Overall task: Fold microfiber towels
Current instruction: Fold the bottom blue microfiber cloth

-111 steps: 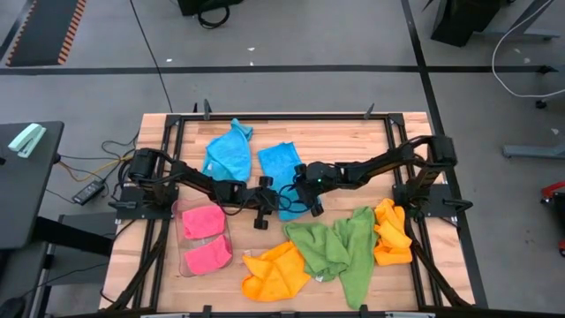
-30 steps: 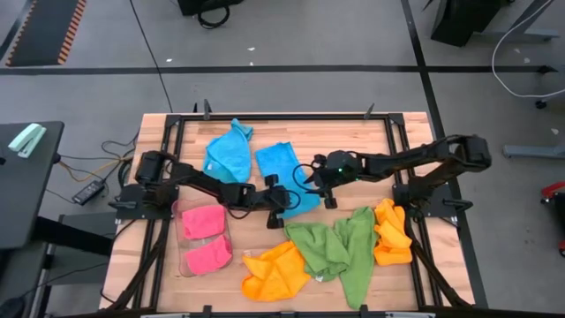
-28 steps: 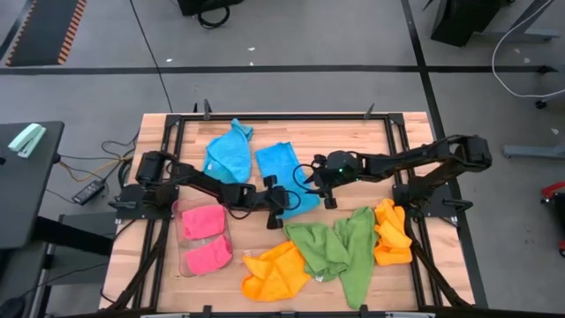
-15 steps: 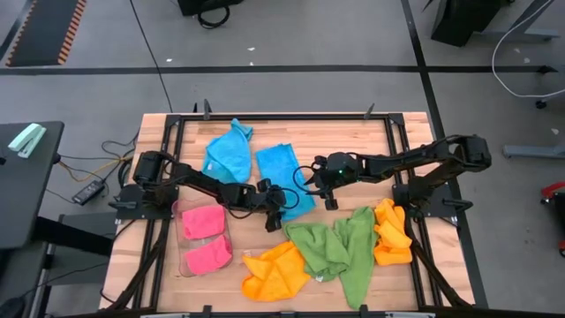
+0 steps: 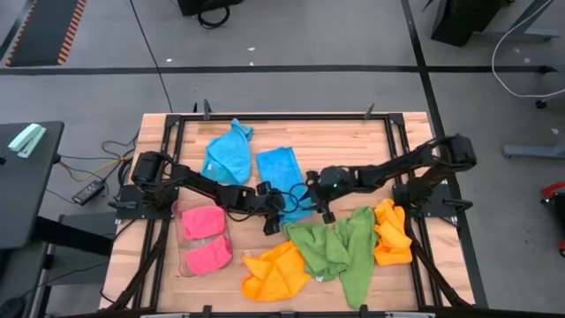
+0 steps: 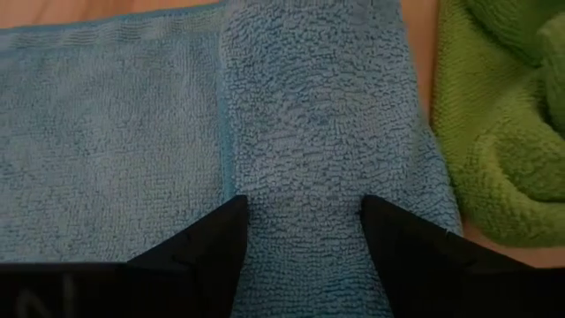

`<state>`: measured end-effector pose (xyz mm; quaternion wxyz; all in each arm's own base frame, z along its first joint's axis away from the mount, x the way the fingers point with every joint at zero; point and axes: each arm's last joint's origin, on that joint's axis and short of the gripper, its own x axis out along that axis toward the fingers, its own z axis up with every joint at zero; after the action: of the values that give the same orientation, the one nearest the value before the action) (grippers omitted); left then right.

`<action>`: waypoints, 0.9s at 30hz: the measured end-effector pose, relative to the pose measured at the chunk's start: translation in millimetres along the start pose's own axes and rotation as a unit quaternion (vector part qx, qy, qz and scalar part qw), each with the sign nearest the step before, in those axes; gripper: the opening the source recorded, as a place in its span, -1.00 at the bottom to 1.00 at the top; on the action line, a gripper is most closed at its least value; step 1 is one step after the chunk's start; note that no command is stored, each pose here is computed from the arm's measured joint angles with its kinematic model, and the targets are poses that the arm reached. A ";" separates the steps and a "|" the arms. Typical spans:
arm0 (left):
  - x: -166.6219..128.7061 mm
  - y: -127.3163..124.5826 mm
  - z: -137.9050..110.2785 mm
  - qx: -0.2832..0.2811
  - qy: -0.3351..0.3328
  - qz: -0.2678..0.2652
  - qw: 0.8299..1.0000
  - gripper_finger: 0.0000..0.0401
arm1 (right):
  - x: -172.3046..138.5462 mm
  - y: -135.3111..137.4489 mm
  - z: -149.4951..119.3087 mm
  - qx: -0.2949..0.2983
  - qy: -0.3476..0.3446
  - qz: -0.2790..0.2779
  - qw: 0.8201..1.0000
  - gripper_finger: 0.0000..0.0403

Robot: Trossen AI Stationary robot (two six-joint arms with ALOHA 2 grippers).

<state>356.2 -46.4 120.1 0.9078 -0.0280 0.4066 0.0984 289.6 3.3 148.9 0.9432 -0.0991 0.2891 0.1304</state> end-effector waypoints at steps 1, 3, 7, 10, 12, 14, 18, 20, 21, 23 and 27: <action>-0.1 -0.2 -0.1 0.000 0.000 0.000 1.000 0.16 | 5.3 2.0 -1.4 -0.003 -0.004 0.003 1.000 -0.20; -0.1 -0.3 -0.2 0.000 0.001 0.000 1.000 0.16 | 13.9 4.3 -3.9 -0.007 -0.012 0.005 1.000 -0.20; -0.4 -1.5 -0.5 0.004 0.001 -0.001 1.000 0.17 | 26.9 -3.1 -13.6 0.007 -0.020 -0.006 1.000 -0.20; -0.6 -2.3 -0.7 0.011 0.001 -0.002 1.000 0.15 | 32.6 -14.9 -22.3 0.035 -0.022 -0.024 0.999 -0.20; -0.6 -2.3 -0.8 0.010 0.001 -0.002 1.000 0.13 | 36.1 -20.6 -29.0 0.040 -0.017 -0.033 0.999 -0.20; -0.9 -3.6 -1.2 0.009 0.001 -0.003 1.000 0.13 | 40.0 -23.7 -38.5 0.044 0.002 -0.034 0.998 -0.20; -1.4 -5.3 -2.0 0.006 0.003 -0.004 1.000 0.14 | 47.7 -25.3 -49.2 0.051 0.015 -0.030 0.998 -0.20; -1.6 -6.1 -2.3 0.007 0.003 -0.006 1.000 0.13 | 50.5 -25.1 -52.2 0.053 0.017 -0.029 0.998 -0.20; -1.8 -6.8 -2.4 0.008 0.003 -0.007 1.000 0.13 | 50.3 -25.1 -52.0 0.053 0.017 -0.029 0.998 -0.20; -2.0 -7.4 -2.6 0.009 0.003 -0.007 1.000 0.12 | 47.7 -25.1 -49.6 0.054 0.019 -0.029 0.998 -0.20; -2.5 -9.4 -3.6 0.011 0.006 -0.009 1.000 0.11 | 33.0 -25.3 -37.6 0.051 0.018 -0.035 0.998 -0.20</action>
<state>353.8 -56.4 119.3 0.9065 -0.0223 0.4128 0.0854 304.1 -24.2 102.3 0.9456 -0.0637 0.3086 0.0804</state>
